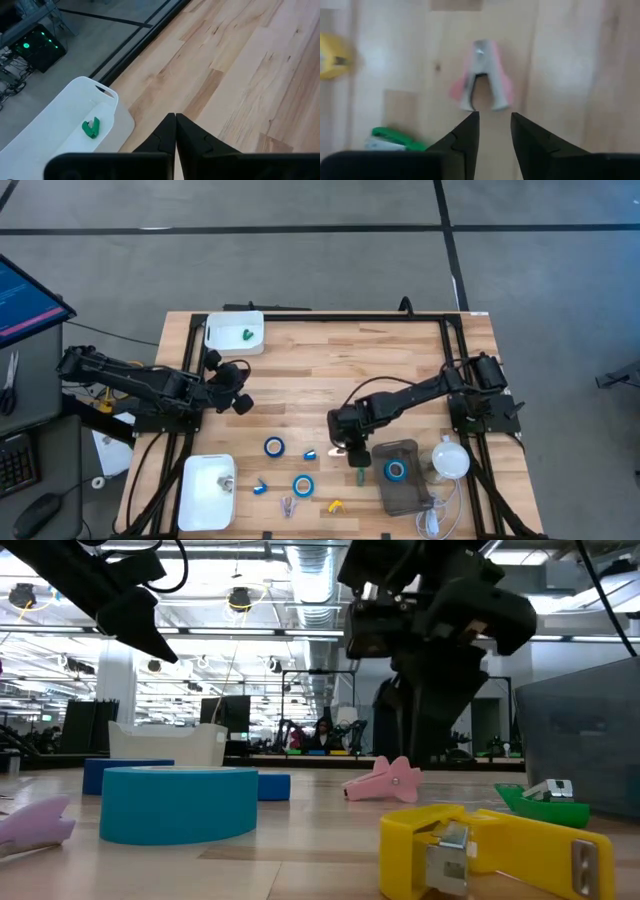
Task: Pick and place Stapler, Stapler remover, tape
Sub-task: Put the pink staple remover into the bottom white bin
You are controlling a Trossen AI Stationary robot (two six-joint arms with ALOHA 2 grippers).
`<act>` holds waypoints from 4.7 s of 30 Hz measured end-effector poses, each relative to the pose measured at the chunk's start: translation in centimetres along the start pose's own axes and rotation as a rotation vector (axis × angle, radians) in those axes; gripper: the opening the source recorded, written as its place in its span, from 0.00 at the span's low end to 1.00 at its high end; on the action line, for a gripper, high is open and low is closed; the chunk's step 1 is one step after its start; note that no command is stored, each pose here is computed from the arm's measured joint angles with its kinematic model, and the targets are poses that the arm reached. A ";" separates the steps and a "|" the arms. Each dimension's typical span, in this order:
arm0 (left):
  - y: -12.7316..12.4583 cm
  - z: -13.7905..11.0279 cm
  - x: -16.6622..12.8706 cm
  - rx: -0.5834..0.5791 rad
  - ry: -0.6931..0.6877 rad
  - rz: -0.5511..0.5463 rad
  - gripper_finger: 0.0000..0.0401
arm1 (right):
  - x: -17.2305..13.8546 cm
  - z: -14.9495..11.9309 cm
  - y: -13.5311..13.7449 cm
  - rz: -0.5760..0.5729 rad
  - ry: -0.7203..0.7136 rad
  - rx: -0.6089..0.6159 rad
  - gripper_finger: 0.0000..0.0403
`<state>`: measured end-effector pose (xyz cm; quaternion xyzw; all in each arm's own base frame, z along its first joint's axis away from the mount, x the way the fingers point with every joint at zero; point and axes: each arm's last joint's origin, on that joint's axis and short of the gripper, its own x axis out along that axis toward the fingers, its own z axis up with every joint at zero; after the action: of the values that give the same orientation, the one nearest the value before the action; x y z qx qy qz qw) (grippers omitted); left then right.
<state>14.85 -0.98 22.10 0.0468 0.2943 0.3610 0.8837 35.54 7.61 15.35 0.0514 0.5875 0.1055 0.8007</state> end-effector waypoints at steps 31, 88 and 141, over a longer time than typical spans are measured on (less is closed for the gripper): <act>0.0 0.1 0.0 -0.006 -0.005 -0.002 0.01 | 0.2 0.6 -0.6 0.033 -0.052 0.010 0.37; -0.2 0.4 0.0 -0.038 -0.022 -0.025 0.01 | -1.6 5.9 -5.0 -0.064 -0.278 -0.152 0.12; 4.4 1.8 6.4 -1.074 -0.127 -0.854 0.01 | -11.5 9.1 -4.3 -0.703 -0.366 -0.412 0.11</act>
<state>16.76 6.70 21.76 -0.4965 0.0150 0.0737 0.8648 41.38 1.21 27.90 -0.2940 0.3846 -0.0693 0.8723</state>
